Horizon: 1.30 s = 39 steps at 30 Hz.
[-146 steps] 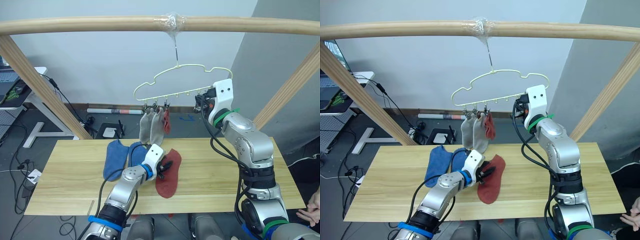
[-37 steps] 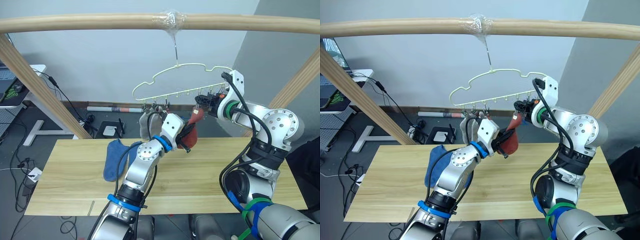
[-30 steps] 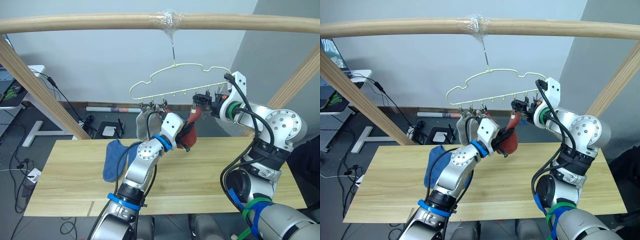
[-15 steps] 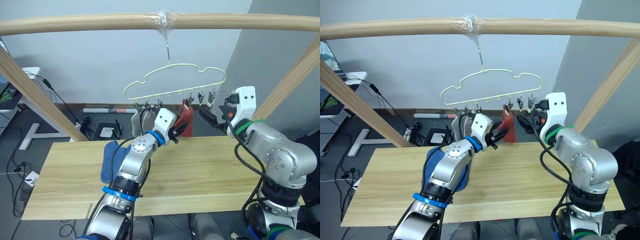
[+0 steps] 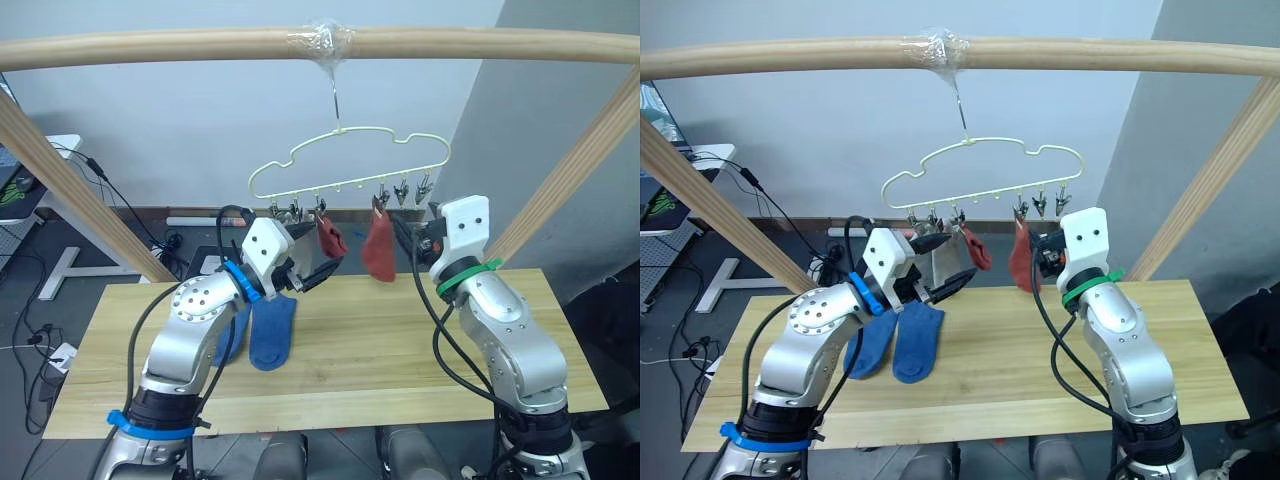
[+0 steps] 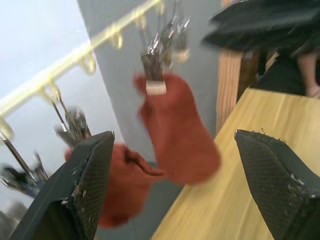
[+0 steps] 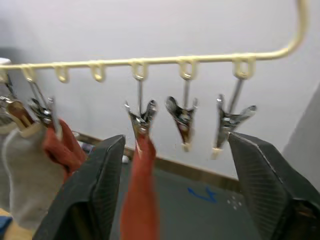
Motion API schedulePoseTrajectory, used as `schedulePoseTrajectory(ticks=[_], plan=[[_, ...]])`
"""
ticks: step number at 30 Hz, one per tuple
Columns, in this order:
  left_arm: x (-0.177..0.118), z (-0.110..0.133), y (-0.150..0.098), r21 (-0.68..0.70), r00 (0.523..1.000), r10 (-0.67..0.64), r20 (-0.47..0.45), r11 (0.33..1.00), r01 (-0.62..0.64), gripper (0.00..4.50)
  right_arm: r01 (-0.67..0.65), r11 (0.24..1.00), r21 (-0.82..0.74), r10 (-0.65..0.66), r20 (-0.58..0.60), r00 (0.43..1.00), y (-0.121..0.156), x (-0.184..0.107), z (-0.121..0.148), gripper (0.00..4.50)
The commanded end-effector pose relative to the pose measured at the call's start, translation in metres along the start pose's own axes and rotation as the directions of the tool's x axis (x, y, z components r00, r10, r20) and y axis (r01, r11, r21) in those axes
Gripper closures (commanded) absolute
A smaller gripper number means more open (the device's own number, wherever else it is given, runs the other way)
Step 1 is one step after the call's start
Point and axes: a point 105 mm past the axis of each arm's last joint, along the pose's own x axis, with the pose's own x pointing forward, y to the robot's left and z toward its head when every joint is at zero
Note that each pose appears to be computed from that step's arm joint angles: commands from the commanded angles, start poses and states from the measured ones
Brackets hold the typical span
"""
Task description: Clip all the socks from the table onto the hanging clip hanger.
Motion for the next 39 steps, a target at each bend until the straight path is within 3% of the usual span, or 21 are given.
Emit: schedulePoseTrajectory(ticks=[1, 3, 9, 13, 27, 39], plan=[[-0.010, 0.010, -0.005, 0.005, 1.000, -0.012, 0.018, 1.000, 0.012, 0.52, 0.046, 0.999, 0.006, -0.046, 0.049, 0.998, -0.003, 0.001, 0.006, 1.77], [-0.013, 0.013, -0.004, 0.007, 1.000, -0.001, 0.021, 1.000, 0.001, 0.52, 0.055, 0.998, 0.005, -0.056, 0.053, 0.997, -0.002, 0.003, 0.006, 2.38], [-0.010, 0.020, -0.003, 0.009, 0.999, 0.011, 0.041, 1.000, -0.012, 0.52, 0.065, 0.998, 0.019, -0.066, 0.054, 0.996, -0.001, 0.008, 0.003, 2.38], [-0.010, 0.024, -0.003, 0.011, 0.999, 0.013, 0.052, 1.000, -0.013, 0.52, 0.065, 0.998, 0.019, -0.066, 0.053, 0.996, -0.001, 0.010, 0.002, 3.28], [-0.009, 0.039, -0.003, 0.024, 0.996, 0.011, 0.084, 1.000, -0.013, 0.52, 0.087, 0.996, 0.029, -0.086, -0.021, 0.996, 0.000, 0.033, -0.019, 3.28], [-0.007, 0.045, -0.003, 0.019, 0.995, 0.017, 0.099, 1.000, -0.019, 0.52, 0.132, 0.991, 0.012, -0.131, -0.013, 0.991, -0.009, 0.051, -0.016, 3.28]])
